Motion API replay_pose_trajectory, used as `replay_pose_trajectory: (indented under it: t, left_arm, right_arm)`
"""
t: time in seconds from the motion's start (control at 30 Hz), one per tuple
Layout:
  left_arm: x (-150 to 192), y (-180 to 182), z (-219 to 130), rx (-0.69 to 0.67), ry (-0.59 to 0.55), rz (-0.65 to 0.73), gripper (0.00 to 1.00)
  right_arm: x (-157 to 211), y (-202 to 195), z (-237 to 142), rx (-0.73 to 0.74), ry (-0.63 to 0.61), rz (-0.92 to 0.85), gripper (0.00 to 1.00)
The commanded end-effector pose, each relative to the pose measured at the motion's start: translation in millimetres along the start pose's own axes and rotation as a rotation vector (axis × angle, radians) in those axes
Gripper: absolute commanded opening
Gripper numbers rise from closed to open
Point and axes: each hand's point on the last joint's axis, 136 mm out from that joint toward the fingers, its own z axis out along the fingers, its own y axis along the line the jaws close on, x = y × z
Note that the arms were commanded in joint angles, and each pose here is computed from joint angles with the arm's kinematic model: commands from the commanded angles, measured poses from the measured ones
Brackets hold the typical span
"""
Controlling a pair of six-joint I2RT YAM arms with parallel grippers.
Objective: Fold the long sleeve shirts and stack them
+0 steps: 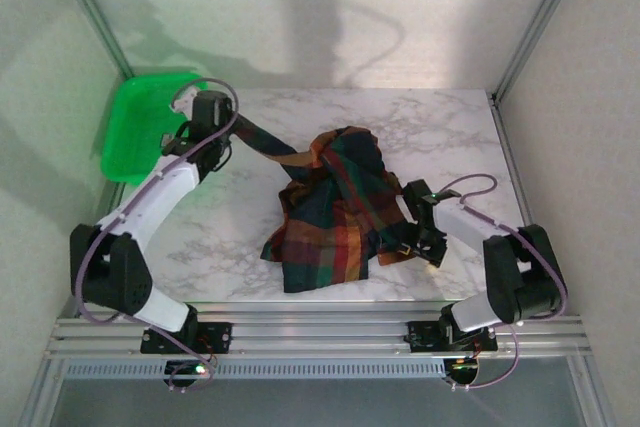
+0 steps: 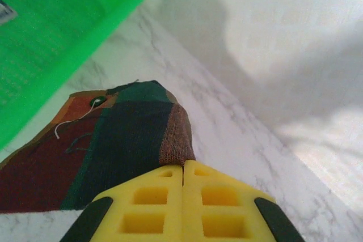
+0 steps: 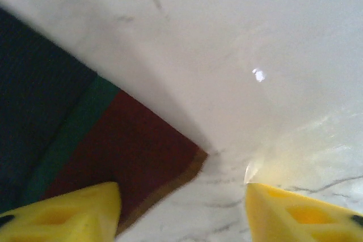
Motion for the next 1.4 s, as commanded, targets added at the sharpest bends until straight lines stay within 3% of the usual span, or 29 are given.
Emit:
replay_pose_trajectory:
  t: [0.0,0.23,0.27,0.4,0.63,0.73,0.93,1.17,1.37]
  left_arm:
    - [-37,15,-27,-0.042,-0.095,-0.022,0.00]
    - [-75,11,-53,-0.005,-0.131,-0.006,0.01]
    - [-82,7,-57,0.002,-0.143,0.004,0.01]
    - [-124,-17,-75,0.035,-0.201,0.063,0.02]
    - [-222,-64,-124,0.156,-0.368,0.057,0.02]
    - [-254,-80,-142,0.205,-0.417,0.065,0.03]
    - [-305,-110,-173,0.344,-0.516,0.085,0.04]
    - [-361,-137,-256,0.556,-0.726,0.102,0.07]
    - [-375,-147,-316,0.686,-0.847,0.130,0.08]
  right_arm:
    - [-22,-1,6,0.067,-0.081,0.094,0.45]
    - [-61,27,-1,0.089,-0.124,0.084,0.02]
    - [-68,28,-9,0.067,-0.145,0.096,0.00]
    - [-100,29,-94,-0.118,-0.318,0.123,0.00]
    - [-150,9,-331,-0.483,-0.696,0.110,0.00]
    - [-148,4,-401,-0.593,-0.811,0.098,0.00]
    - [-150,0,-488,-0.773,-0.976,0.103,0.00]
    - [-120,-4,-586,-1.051,-1.191,0.035,0.00]
    - [-103,-47,-619,-0.973,-1.394,0.088,0.00]
